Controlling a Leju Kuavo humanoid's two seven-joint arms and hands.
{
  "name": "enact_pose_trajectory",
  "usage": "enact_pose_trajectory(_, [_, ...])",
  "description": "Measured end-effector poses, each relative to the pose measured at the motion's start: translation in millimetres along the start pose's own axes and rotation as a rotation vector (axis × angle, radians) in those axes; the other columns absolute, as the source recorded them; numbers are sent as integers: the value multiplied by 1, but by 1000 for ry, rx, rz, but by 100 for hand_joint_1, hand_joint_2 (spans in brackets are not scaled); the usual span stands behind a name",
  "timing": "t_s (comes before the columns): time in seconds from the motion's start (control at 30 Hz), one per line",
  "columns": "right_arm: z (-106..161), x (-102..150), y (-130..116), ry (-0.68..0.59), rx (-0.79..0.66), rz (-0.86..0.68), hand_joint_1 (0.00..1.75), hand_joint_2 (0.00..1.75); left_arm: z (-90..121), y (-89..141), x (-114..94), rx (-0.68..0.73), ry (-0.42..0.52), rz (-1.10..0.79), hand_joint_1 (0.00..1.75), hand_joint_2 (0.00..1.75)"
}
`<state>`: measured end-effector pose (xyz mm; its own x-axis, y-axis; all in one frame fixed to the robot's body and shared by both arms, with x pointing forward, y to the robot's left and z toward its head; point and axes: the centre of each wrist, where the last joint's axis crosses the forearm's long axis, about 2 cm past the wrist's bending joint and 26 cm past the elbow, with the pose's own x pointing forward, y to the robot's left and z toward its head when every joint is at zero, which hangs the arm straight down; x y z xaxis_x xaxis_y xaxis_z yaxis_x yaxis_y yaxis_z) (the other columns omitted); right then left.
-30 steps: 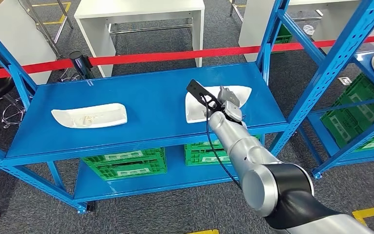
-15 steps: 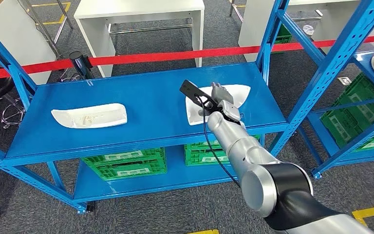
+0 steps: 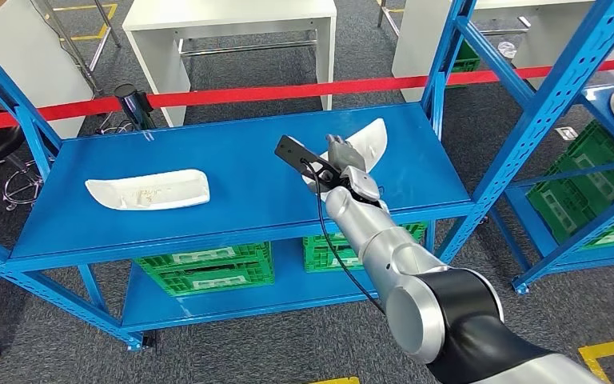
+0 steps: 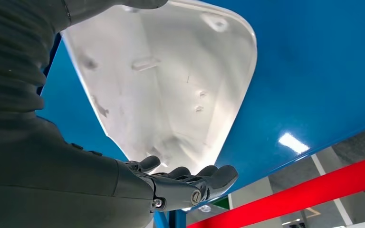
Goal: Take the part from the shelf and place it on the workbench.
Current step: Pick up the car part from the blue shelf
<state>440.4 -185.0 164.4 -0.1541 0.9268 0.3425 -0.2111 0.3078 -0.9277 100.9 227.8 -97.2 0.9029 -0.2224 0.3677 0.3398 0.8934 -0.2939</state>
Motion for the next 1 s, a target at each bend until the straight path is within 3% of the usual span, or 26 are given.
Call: enact_pose_trajectory(1.0, [1, 11, 4, -15, -81, 14, 0, 175, 0, -1, -4, -2, 4, -2, 0, 0])
